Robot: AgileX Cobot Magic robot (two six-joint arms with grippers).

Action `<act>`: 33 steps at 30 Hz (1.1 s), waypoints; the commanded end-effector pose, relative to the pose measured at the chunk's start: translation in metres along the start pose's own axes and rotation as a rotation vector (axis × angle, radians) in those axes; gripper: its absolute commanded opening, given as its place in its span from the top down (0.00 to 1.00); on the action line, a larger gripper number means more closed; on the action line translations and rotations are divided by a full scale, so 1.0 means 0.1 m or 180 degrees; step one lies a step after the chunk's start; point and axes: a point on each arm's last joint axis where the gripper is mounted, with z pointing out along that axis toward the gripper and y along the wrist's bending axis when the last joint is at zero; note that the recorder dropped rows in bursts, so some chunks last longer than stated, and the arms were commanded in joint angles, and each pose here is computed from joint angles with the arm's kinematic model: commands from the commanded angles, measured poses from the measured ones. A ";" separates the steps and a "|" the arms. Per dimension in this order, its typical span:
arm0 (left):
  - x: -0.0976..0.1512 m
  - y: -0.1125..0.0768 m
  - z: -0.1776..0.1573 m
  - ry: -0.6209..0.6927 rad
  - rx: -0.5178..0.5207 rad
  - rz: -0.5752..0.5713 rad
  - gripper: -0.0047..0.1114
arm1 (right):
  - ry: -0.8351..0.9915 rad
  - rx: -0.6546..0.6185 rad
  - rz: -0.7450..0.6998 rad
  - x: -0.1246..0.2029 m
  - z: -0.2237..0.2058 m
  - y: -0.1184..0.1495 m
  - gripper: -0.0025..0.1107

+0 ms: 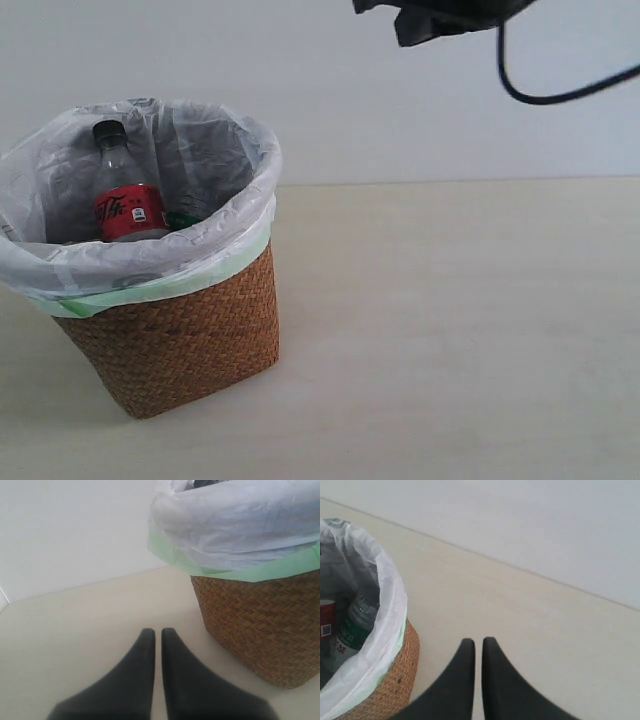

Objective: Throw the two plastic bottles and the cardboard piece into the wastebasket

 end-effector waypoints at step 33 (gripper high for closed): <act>0.01 0.00 0.00 -0.0008 -0.0011 -0.0058 0.93 | -0.2002 -0.0011 0.0039 1.51 -2.78 -0.08 0.98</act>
